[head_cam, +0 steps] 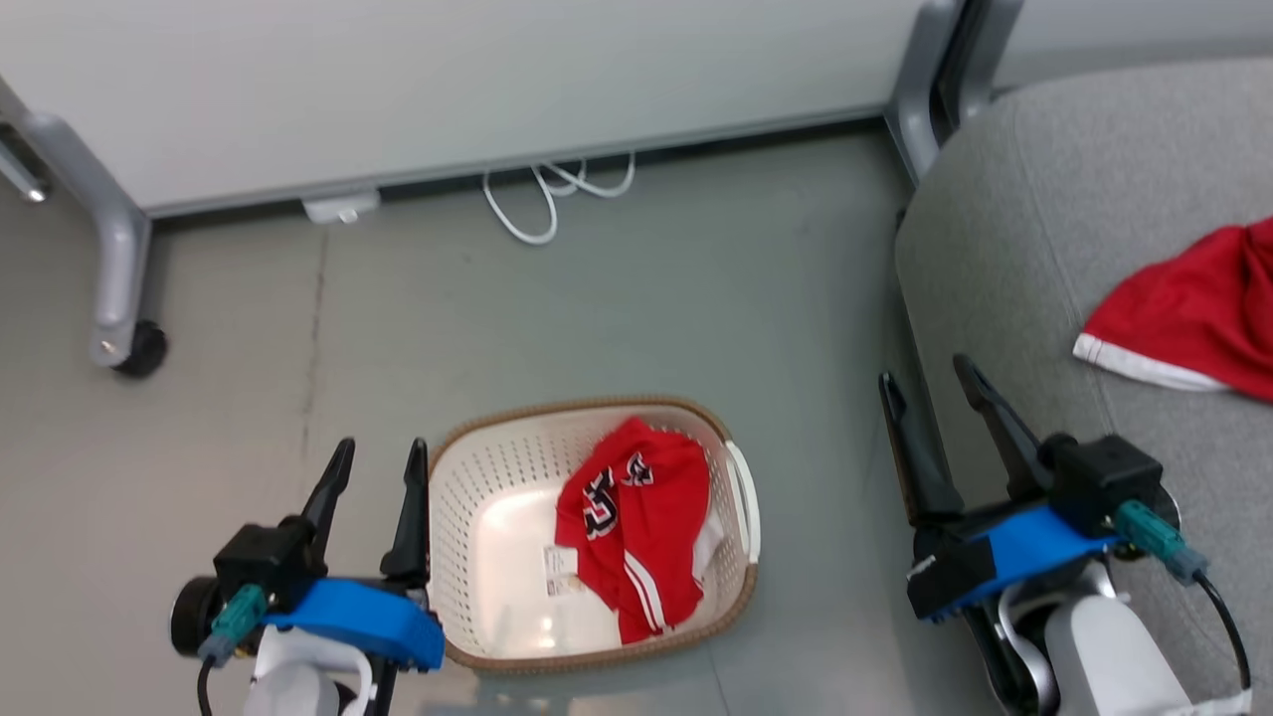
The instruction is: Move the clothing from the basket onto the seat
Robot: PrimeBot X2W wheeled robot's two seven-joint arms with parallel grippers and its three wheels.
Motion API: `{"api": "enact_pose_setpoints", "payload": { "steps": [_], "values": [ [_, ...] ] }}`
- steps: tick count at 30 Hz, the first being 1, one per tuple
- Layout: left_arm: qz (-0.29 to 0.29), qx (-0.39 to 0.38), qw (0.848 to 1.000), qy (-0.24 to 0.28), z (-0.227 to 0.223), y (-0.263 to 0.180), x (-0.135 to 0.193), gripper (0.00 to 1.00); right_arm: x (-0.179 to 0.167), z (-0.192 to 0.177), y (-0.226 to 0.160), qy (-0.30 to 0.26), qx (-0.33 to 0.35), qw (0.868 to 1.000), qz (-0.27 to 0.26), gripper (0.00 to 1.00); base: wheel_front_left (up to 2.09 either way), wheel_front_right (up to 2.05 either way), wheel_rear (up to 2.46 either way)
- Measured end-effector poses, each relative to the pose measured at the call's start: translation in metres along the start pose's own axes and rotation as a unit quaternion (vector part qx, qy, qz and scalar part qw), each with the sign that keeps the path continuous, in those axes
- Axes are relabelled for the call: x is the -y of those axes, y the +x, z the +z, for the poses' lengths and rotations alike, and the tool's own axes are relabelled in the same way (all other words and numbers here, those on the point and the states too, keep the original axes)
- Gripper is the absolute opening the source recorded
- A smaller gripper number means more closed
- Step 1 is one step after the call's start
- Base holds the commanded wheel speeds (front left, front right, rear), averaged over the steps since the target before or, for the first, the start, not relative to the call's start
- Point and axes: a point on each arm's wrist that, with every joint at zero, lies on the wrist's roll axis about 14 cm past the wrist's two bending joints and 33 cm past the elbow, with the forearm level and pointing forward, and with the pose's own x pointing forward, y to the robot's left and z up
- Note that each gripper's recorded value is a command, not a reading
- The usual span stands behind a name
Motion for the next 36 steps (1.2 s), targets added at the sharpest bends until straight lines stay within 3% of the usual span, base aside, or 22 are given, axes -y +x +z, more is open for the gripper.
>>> {"api": "enact_pose_setpoints", "payload": {
  "steps": [8,17,27,36],
  "values": [
    [-0.062,-0.073,0.995,0.008,-0.053,0.051,0.023,1.00,0.011,-0.024,0.034,0.000,-0.013,1.000,0.000,1.00,0.00,0.00,0.00],
    [-0.115,-0.164,0.980,0.006,-0.131,0.096,0.041,1.00,0.036,-0.070,0.058,-0.005,-0.049,0.999,-0.018,1.00,0.00,0.00,0.00],
    [-0.153,-0.265,0.952,-0.009,-0.223,0.106,0.053,1.00,0.060,-0.116,0.060,-0.009,-0.091,0.995,-0.038,1.00,0.00,0.00,0.00],
    [-0.186,-0.311,0.932,-0.015,-0.277,0.114,0.066,1.00,0.078,-0.137,0.054,-0.014,-0.109,0.992,-0.057,1.00,0.00,0.00,0.00]
  ]
}}
